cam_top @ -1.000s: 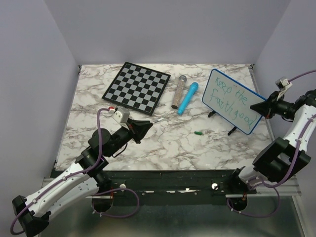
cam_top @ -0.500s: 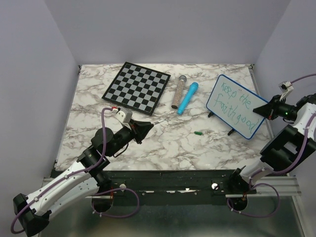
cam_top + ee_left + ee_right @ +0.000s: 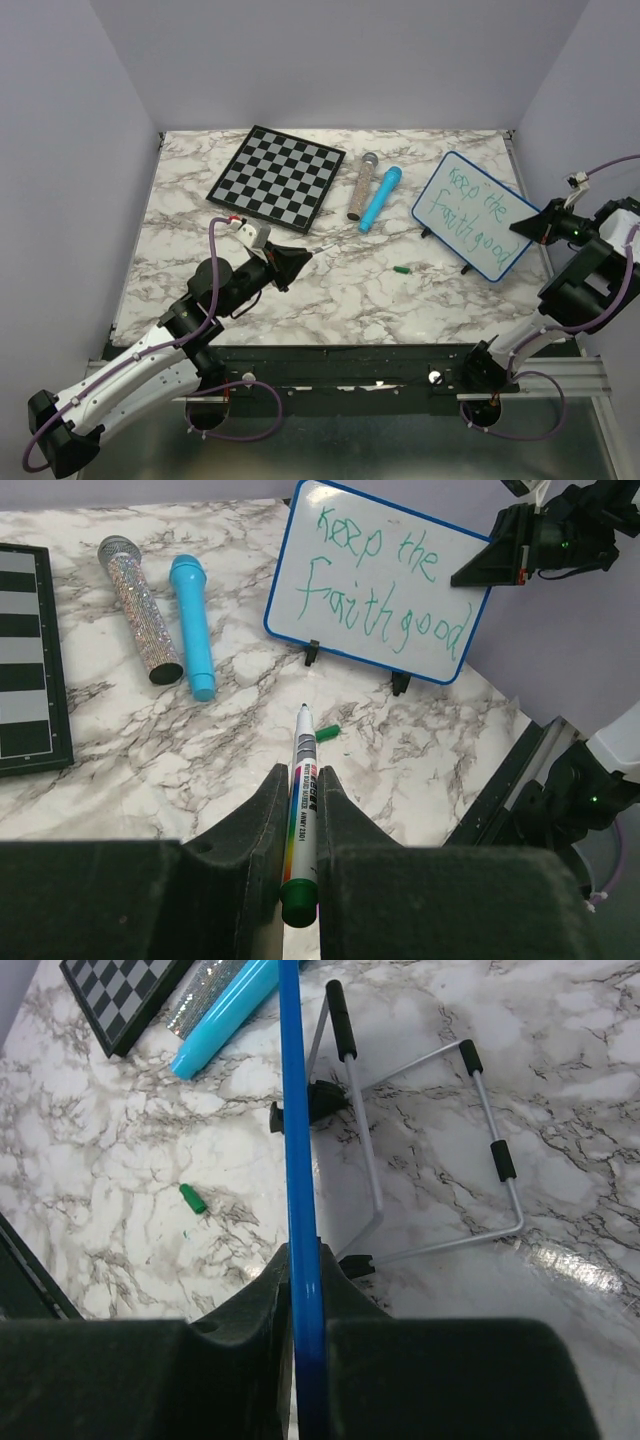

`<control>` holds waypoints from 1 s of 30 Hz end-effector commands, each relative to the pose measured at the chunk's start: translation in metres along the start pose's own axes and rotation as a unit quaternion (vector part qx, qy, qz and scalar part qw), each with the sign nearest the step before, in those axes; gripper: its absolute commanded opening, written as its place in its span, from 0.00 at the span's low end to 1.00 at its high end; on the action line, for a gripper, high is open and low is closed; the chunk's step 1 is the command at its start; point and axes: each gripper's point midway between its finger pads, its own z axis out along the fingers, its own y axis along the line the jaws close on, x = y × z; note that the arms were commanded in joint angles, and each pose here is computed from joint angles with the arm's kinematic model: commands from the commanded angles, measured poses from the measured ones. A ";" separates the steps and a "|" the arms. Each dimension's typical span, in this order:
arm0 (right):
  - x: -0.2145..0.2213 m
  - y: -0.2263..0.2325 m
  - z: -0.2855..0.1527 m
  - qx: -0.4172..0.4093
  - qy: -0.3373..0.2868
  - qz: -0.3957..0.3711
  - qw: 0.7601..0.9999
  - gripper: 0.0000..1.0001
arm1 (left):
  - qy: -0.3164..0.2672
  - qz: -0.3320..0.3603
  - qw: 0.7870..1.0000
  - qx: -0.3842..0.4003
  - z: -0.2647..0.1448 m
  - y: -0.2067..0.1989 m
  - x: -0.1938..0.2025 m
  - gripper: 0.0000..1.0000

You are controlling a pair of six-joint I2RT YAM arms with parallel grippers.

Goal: Write a sentence on the whiteboard
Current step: Put down the whiteboard on the whiteboard stand.

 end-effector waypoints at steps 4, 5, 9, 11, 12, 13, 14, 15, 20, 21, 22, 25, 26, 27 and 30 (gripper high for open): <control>0.021 -0.025 0.005 0.001 0.004 0.008 1.000 0.24 | 0.008 -0.010 1.000 0.006 0.001 -0.001 0.007 0.00; 0.024 -0.028 0.006 -0.001 0.006 0.012 1.000 0.24 | 0.010 -0.010 1.000 0.007 0.001 -0.001 0.008 0.00; 0.031 -0.036 0.008 0.001 0.010 0.018 1.000 0.29 | 0.013 -0.013 1.000 0.009 0.004 -0.001 0.009 0.00; 0.035 -0.037 0.009 0.003 0.014 0.017 1.000 0.31 | 0.014 -0.013 1.000 0.007 0.004 -0.001 0.010 0.00; 0.035 -0.037 0.008 0.004 0.015 0.015 1.000 0.32 | 0.013 -0.012 1.000 0.008 0.004 -0.001 0.010 0.00; 0.037 -0.037 0.008 0.007 0.018 0.013 1.000 0.35 | 0.014 -0.013 1.000 0.007 0.004 -0.001 0.010 0.00; 0.037 -0.037 0.008 0.009 0.019 0.009 1.000 0.37 | 0.015 -0.013 1.000 0.008 0.005 -0.001 0.011 0.00; 0.036 -0.036 0.007 0.010 0.019 0.007 1.000 0.39 | 0.014 -0.013 1.000 0.007 0.005 0.000 0.010 0.00; 0.036 -0.034 0.005 0.020 0.024 -0.004 0.999 0.53 | 0.016 -0.015 1.000 0.010 0.007 -0.001 0.012 0.00; 0.036 -0.034 0.004 0.024 0.026 -0.003 0.999 0.54 | 0.016 -0.015 1.000 0.011 0.007 -0.002 0.011 0.00; 0.035 -0.037 0.002 0.034 0.029 -0.013 0.999 0.55 | 0.015 -0.016 1.000 0.011 0.007 -0.002 0.011 0.00; 0.038 -0.040 0.000 0.053 0.037 -0.021 0.998 0.57 | 0.013 -0.015 1.000 0.012 0.006 -0.002 0.010 0.00; 0.036 -0.039 -0.002 0.058 0.038 -0.026 0.997 0.58 | 0.012 -0.014 1.000 0.013 0.005 -0.003 0.009 0.00; 0.037 -0.039 -0.002 0.062 0.041 -0.028 0.997 0.59 | 0.012 -0.014 1.000 0.013 0.005 -0.003 0.009 0.00; 0.035 -0.039 -0.006 0.076 0.047 -0.044 0.995 0.62 | 0.012 -0.013 1.000 0.014 0.005 -0.003 0.009 0.00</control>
